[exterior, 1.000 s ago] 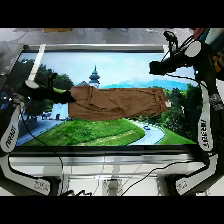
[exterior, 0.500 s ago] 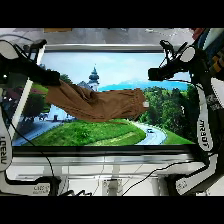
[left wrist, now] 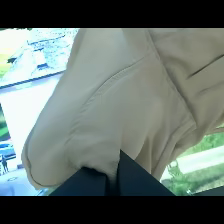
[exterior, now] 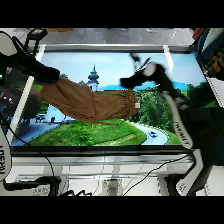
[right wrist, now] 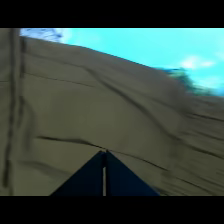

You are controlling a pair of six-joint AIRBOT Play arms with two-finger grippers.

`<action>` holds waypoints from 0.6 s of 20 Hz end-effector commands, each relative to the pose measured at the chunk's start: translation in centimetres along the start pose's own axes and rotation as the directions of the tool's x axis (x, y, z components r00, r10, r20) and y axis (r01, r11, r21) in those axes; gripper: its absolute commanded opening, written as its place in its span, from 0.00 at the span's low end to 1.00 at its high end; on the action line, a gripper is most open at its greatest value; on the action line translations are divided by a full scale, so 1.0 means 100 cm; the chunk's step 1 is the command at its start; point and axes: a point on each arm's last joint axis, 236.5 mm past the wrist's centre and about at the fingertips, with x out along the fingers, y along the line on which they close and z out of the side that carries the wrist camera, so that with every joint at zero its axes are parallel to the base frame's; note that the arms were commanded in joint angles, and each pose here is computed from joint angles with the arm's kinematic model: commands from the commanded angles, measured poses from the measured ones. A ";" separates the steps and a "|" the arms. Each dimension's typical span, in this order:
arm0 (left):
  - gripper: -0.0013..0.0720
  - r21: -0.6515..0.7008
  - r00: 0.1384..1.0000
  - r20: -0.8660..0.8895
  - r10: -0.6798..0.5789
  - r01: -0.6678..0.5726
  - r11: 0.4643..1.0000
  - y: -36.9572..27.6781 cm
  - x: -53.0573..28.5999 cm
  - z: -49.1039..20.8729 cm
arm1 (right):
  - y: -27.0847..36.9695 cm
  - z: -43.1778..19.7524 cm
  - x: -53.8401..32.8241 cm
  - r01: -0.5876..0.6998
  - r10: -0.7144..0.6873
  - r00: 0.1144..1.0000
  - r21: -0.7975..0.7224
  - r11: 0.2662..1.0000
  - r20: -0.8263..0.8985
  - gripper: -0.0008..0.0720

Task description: Fold the clothes and pants, and hang the long-sleeved shirts on hangers.

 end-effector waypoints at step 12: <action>0.03 0.003 0.987 0.101 -0.121 0.122 0.993 -0.029 0.008 0.029 | 0.210 -0.074 0.137 -0.266 0.268 0.962 -0.040 0.963 0.056 0.06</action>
